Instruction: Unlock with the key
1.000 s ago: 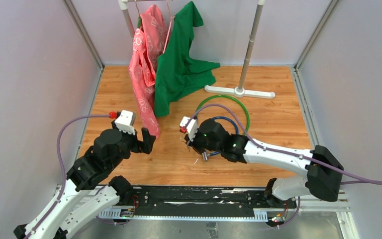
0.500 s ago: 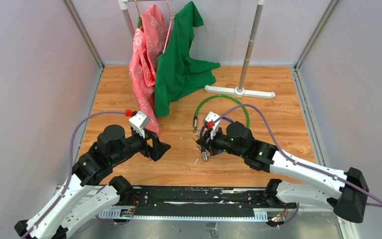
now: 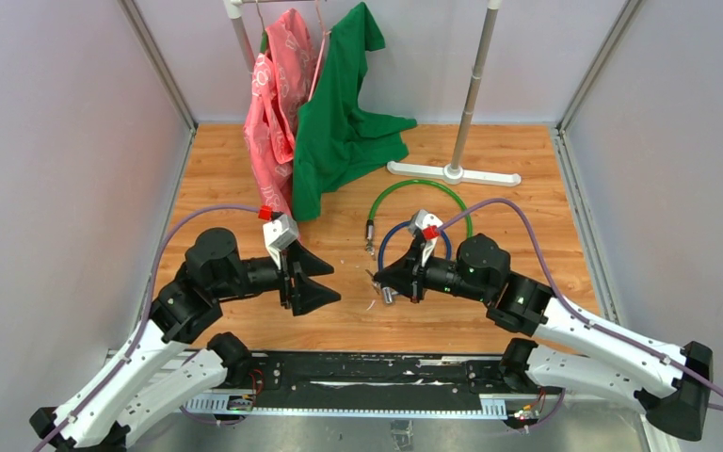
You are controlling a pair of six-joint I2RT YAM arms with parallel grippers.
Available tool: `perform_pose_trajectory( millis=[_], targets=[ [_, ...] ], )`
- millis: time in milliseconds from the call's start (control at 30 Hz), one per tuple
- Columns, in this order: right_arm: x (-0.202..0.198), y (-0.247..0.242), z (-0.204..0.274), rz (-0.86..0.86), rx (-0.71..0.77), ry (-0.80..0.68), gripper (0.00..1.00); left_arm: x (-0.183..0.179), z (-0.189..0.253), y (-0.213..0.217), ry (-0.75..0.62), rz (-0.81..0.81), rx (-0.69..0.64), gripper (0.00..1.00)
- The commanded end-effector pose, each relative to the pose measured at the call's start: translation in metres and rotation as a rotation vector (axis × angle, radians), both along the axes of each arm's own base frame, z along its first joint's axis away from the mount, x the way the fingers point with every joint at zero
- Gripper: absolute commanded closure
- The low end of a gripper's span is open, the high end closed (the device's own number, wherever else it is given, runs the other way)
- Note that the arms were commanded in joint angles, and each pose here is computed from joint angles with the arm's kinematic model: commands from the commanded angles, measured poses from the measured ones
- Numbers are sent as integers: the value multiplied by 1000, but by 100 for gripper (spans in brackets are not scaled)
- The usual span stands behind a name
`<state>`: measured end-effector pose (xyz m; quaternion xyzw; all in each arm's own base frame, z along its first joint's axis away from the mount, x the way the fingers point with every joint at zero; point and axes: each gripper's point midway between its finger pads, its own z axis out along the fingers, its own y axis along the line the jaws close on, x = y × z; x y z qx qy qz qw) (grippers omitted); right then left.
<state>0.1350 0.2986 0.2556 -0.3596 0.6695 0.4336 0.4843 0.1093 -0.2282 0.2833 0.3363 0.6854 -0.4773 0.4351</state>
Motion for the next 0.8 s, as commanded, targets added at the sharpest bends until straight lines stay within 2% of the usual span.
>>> perform_pose_trajectory(
  millis=[0,167,433,767],
  targets=[
    [-25,5,27,124,119,45,100,-20,20,-12,-30,-159,-73,33],
    [-42,8,52,213,215,51,100,-25,29,-18,-22,-219,-112,40],
    [-47,13,64,251,256,75,100,-45,39,-27,-30,-333,-138,50],
    [-57,16,69,308,286,101,100,-45,35,-37,-28,-351,-127,54]
  ],
)
